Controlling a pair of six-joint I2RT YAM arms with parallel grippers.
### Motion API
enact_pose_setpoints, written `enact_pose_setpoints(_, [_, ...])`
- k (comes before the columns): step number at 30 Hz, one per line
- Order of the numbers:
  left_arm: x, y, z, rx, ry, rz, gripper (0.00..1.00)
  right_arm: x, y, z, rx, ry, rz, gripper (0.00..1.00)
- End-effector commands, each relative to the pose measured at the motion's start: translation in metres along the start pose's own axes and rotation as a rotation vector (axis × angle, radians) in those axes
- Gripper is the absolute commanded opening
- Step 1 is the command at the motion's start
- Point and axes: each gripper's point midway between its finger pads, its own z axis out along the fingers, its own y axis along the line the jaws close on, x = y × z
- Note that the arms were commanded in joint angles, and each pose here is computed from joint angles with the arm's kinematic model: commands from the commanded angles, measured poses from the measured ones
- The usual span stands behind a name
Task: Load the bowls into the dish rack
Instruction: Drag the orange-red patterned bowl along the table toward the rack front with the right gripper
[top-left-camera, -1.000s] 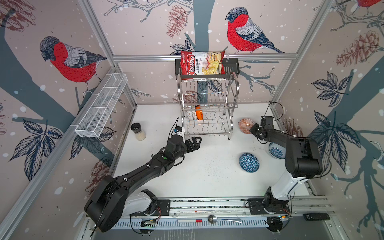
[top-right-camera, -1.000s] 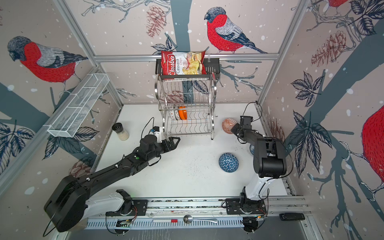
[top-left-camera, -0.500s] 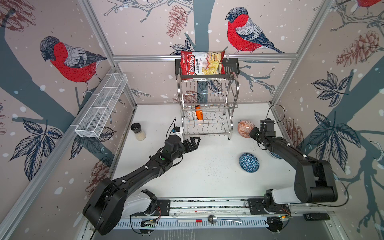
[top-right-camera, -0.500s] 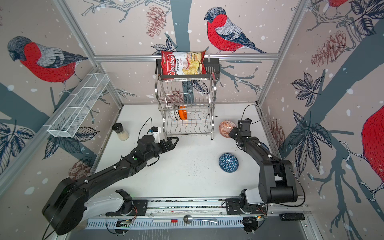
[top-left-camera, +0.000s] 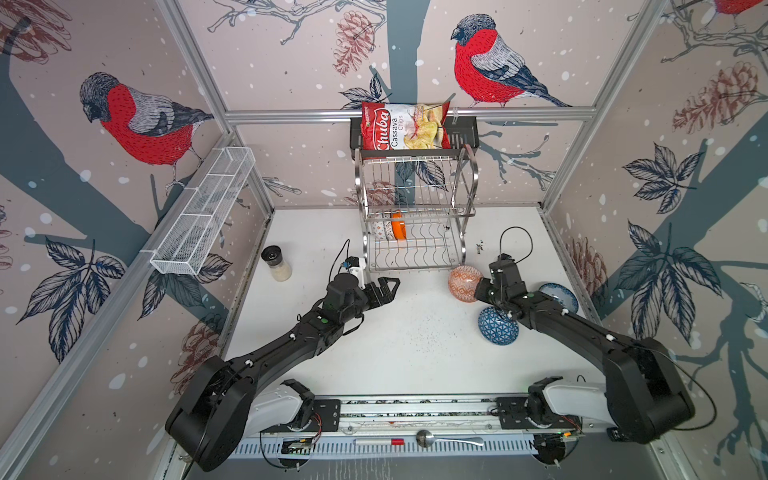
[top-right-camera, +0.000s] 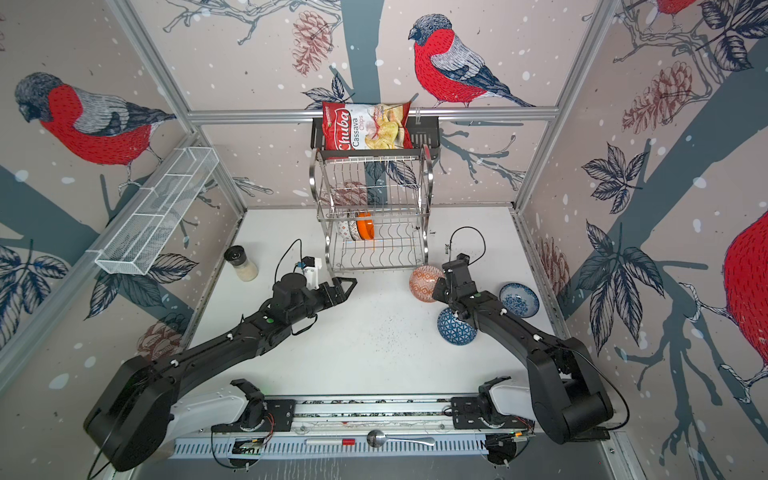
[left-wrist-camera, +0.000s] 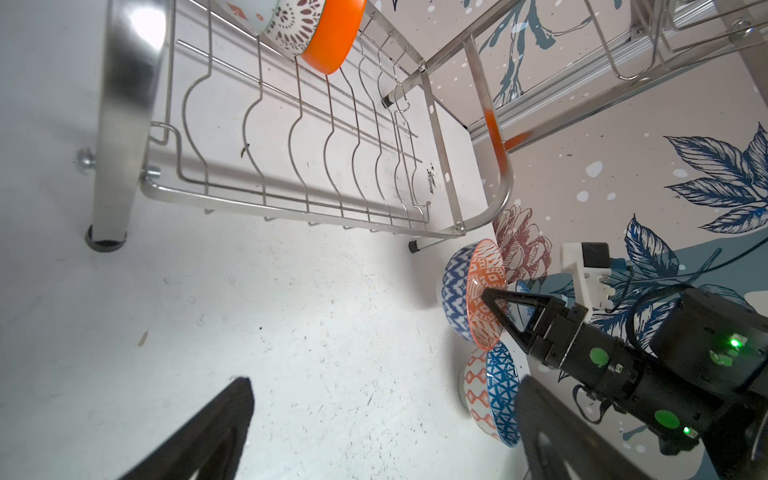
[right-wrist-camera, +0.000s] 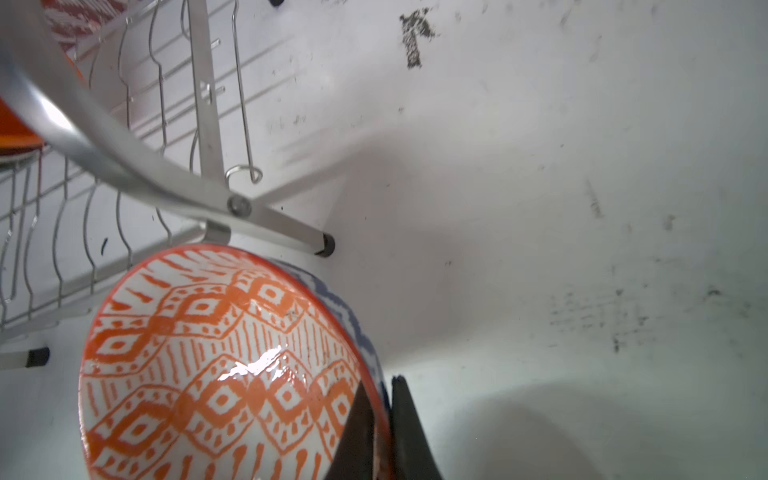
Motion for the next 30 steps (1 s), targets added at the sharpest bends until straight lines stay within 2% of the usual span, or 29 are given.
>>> enact_pose_setpoints(1, [-0.005, -0.004, -0.003, 0.047, -0.027, -0.014, 0.98, 0.003, 0.025, 0.004, -0.043, -0.036, 0.002, 0.02])
enact_pose_setpoints(8, [-0.008, 0.006, -0.009, 0.021, -0.043, -0.023, 0.98, 0.037, 0.080, 0.028, -0.115, 0.051, -0.081, 0.06])
enact_pose_setpoints(15, [-0.008, 0.019, -0.014, -0.009, -0.039, -0.039, 0.98, 0.047, 0.116, 0.045, -0.138, 0.099, -0.137, 0.10])
enact_pose_setpoints(21, [-0.012, 0.023, -0.017, -0.012, -0.048, -0.045, 0.98, 0.048, 0.132, 0.043, -0.181, 0.116, -0.147, 0.22])
enact_pose_setpoints(30, [-0.011, 0.024, -0.013, 0.001, -0.045, -0.070, 0.98, 0.029, 0.141, 0.031, -0.148, 0.072, -0.222, 0.42])
